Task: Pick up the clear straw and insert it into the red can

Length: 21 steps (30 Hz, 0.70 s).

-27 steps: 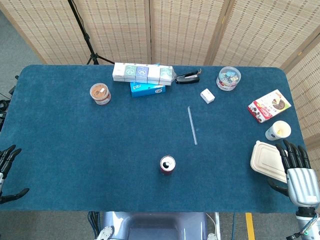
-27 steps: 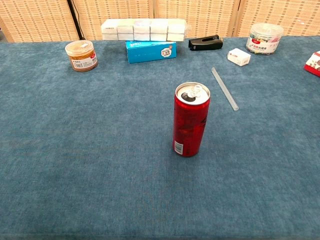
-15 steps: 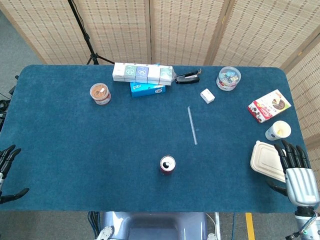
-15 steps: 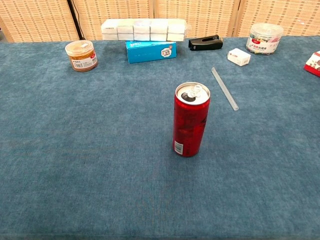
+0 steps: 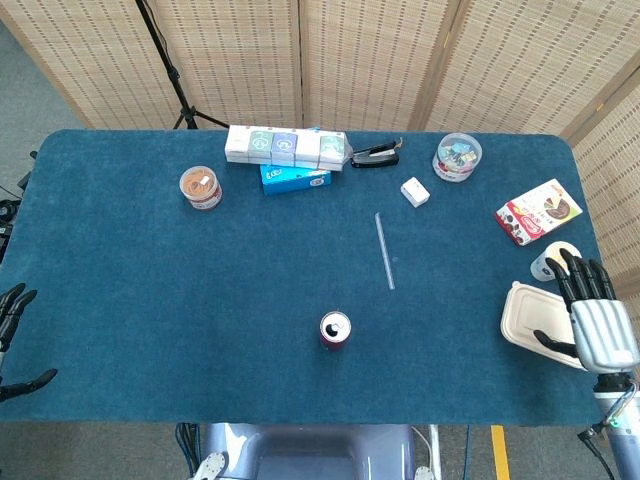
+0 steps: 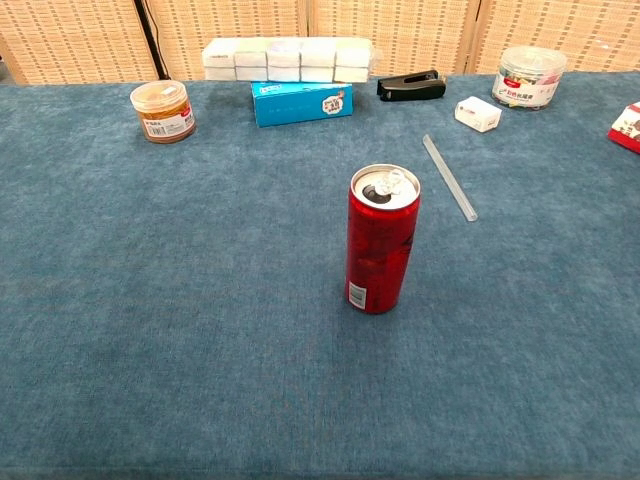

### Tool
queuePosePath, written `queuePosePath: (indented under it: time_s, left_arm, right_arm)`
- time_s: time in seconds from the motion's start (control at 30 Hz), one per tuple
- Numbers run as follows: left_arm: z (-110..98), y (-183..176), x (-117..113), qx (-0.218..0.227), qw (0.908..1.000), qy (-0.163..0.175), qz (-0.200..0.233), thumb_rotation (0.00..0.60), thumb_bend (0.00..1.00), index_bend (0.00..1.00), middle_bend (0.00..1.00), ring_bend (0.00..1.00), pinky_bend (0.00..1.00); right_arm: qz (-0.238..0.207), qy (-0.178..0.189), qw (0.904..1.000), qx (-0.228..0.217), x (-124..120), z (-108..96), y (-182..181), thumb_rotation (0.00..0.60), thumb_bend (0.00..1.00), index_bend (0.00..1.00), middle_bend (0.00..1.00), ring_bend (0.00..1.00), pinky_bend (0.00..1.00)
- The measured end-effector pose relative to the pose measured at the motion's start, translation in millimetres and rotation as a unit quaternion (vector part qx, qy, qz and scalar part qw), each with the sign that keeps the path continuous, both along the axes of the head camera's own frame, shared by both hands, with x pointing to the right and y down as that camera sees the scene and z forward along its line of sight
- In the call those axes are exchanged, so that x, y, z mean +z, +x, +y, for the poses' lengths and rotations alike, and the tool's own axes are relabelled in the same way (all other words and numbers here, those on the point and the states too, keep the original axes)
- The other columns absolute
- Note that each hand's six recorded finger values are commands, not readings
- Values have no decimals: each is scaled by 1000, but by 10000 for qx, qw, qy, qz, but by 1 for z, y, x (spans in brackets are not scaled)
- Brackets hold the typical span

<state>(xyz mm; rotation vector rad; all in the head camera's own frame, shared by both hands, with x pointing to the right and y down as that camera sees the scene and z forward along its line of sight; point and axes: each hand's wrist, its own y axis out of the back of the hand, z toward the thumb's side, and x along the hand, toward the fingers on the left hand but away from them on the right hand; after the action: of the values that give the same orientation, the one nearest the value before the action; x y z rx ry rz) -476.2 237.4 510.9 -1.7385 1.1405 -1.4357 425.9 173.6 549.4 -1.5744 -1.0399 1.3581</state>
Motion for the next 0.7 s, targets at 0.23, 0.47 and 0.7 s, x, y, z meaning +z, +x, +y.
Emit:
queuePosePath:
  time_s: [0.23, 0.47, 0.7]
  left_arm:
    - [1, 4, 5, 5, 9999, -78, -85, 600, 79, 0, 0, 0, 0]
    - [-2, 1, 10, -121, 9997, -171, -161, 600, 79, 0, 0, 0, 0]
    - [-7, 0, 17, -191, 9992, -281, -227, 600, 79, 0, 0, 0, 0]
  right_arm:
    - [-866, -733, 9932, -243, 23, -45, -26, 600, 0, 0, 0, 0, 0]
    - [-1292, -1244, 9816, -659, 41, -95, -69, 600, 11, 0, 0, 0, 0]
    - [-1183, -1469, 9781, -878, 64, -134, -100, 600, 297, 0, 0, 0, 0]
